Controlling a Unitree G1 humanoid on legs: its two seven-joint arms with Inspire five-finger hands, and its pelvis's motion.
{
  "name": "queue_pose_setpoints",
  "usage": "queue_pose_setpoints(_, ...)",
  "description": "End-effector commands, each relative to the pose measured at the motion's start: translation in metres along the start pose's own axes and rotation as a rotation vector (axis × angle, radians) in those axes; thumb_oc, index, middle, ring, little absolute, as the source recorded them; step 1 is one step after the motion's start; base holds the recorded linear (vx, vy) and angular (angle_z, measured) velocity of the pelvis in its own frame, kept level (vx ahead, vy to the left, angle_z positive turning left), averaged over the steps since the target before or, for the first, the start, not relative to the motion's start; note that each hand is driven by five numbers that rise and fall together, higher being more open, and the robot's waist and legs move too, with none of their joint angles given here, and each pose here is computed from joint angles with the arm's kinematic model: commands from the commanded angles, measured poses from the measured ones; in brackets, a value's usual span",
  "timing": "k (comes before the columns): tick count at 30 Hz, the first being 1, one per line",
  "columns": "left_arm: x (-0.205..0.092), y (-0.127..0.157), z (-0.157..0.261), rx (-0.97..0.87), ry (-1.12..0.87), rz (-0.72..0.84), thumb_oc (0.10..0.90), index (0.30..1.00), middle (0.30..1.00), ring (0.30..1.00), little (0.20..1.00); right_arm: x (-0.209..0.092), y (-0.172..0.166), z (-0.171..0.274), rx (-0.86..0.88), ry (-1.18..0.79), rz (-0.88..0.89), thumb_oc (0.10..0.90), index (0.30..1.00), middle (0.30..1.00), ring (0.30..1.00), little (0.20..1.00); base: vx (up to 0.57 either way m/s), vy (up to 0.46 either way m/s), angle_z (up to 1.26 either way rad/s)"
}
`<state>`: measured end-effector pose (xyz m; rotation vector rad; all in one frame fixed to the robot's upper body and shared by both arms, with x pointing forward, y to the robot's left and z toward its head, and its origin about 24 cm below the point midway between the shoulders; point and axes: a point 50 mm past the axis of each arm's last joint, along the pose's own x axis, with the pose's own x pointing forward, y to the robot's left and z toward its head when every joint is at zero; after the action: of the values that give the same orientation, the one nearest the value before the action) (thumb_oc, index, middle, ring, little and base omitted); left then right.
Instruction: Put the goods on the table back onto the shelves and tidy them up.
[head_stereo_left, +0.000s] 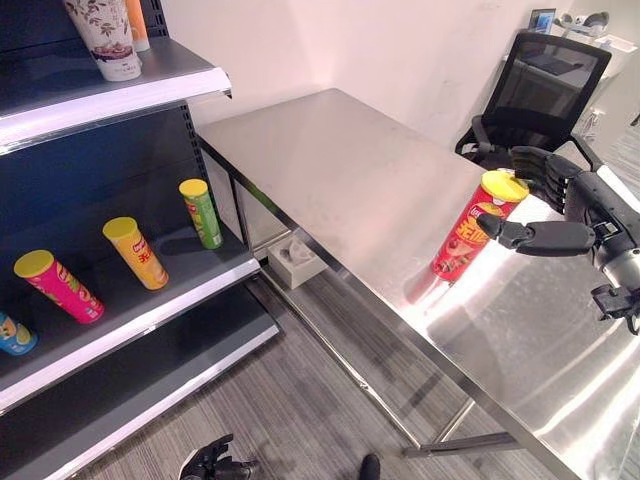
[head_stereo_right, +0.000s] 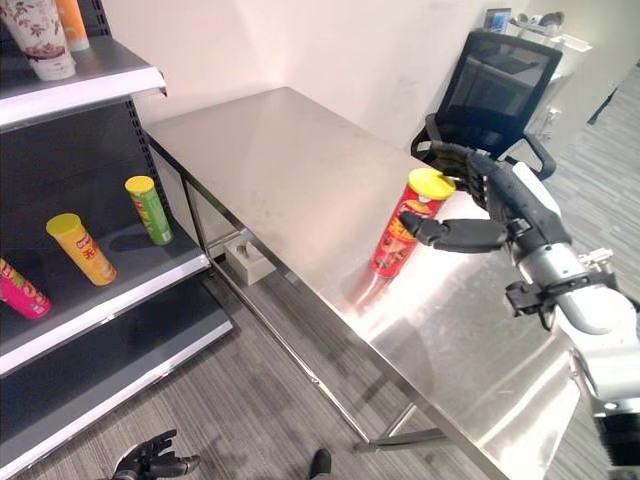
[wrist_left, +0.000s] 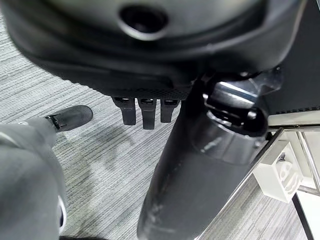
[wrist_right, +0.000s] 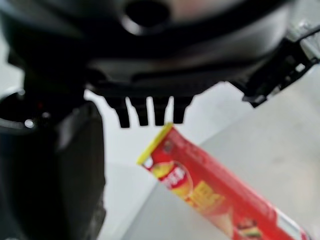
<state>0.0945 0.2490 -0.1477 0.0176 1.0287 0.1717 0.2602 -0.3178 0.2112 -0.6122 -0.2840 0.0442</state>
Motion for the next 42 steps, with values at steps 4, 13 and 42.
queue_pose_setpoints(4,0.007,0.011,0.041,0.047,-0.122,0.019,0.800,0.900,0.900,0.900,0.900,0.014,-0.055,0.060,-0.016,-0.306,-0.312,0.800,0.900,0.900,0.900,0.900,0.02,-0.003,0.07)
queue_pose_setpoints(13,0.006,0.010,0.040,0.056,-0.121,0.006,0.800,0.900,0.900,0.900,0.900,0.020,-0.059,0.045,-0.049,-0.199,-0.279,0.800,0.900,0.900,0.900,0.900,0.01,-0.005,0.05)
queue_pose_setpoints(42,0.005,0.016,0.037,0.088,-0.097,-0.003,0.800,0.900,0.900,0.900,0.900,0.054,-0.070,0.036,-0.160,0.025,-0.118,0.800,0.900,0.900,0.900,0.900,0.01,0.001,0.02)
